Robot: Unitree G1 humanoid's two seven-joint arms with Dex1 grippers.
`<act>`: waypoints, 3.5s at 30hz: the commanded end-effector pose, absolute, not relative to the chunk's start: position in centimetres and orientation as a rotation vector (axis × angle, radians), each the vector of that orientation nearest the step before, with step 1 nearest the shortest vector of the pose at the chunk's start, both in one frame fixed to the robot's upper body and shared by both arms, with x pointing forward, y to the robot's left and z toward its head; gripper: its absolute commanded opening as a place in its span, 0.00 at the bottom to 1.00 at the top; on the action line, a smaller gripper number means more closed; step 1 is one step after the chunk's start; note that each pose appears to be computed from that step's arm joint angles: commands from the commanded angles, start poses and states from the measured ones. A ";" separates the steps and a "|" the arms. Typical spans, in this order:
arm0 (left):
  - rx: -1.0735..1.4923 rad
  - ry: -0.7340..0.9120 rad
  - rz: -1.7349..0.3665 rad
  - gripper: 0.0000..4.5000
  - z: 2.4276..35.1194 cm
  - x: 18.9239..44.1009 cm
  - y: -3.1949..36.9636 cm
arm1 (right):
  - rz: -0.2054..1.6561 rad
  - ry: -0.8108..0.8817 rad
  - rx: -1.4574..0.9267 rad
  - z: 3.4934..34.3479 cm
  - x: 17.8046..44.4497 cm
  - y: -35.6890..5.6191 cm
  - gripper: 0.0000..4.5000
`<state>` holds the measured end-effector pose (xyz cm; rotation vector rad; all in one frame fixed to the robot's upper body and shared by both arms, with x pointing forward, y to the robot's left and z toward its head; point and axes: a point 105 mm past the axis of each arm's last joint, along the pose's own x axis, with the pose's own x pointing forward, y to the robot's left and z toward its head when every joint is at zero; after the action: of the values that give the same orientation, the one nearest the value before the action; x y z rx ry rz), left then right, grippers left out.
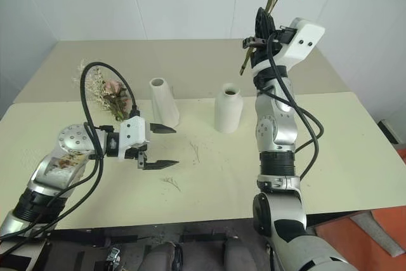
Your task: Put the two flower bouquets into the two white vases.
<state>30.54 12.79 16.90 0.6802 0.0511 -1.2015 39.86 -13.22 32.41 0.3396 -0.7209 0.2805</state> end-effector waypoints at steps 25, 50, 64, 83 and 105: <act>0.575 -0.090 -1.097 1.00 21.5 30.0 14.6 | 0.354 -0.677 0.292 29.2 40.2 -11.4 0.01; 0.602 -0.080 -1.037 1.00 21.4 30.8 16.4 | 0.399 -0.627 0.214 24.5 35.6 -10.7 1.00; 0.317 -0.155 -0.928 1.00 22.3 29.0 18.3 | 0.736 -0.333 -0.190 21.3 30.5 -13.3 1.00; -0.192 0.176 0.052 1.00 18.5 32.9 23.5 | 1.189 -0.204 -0.437 25.3 28.5 -9.8 1.00; -0.395 0.430 0.140 0.91 16.3 41.2 21.2 | 0.987 -0.108 -0.422 23.3 28.9 -11.1 1.00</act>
<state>40.47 20.98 14.41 -0.3551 0.4987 0.1614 29.27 -10.96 22.03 -0.4048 -0.0584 1.0081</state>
